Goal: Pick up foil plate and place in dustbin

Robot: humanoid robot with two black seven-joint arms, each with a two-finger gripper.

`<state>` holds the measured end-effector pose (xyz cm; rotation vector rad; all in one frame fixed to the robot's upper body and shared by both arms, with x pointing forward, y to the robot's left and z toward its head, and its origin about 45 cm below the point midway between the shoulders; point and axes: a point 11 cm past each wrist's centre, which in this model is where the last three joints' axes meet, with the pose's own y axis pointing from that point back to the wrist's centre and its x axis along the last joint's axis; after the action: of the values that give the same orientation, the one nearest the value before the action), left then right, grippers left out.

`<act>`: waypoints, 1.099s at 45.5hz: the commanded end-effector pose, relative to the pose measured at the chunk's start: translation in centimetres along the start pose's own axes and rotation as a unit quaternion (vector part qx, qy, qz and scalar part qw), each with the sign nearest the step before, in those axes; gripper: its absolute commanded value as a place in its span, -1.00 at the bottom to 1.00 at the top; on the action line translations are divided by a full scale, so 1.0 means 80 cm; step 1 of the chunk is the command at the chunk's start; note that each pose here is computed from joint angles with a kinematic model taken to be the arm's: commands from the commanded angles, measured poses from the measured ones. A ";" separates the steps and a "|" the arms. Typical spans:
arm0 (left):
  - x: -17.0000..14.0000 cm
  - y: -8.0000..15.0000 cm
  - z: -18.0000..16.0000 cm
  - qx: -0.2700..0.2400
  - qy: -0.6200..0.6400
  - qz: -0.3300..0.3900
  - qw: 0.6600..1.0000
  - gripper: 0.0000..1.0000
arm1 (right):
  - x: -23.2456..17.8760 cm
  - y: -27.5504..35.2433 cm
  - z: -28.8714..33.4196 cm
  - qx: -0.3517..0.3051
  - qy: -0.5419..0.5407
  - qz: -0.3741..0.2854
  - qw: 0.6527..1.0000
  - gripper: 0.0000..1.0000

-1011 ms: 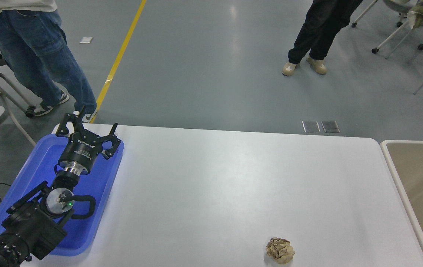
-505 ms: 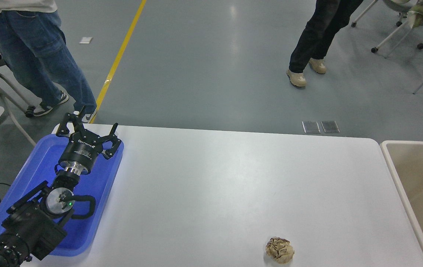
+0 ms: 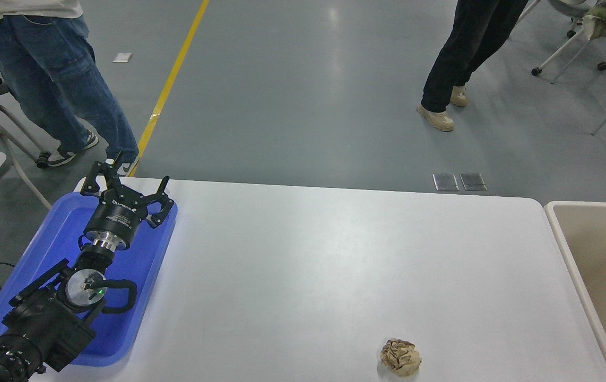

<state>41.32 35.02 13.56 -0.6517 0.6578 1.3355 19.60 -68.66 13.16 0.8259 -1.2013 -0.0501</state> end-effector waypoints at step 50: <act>0.000 0.000 0.000 0.001 0.000 0.000 1.000 1.00 | 0.215 0.170 -0.394 0.317 -0.004 0.104 0.943 1.00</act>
<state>41.32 35.01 13.57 -0.6523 0.6579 1.3356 40.65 -58.39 25.56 1.0927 -1.3746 0.3306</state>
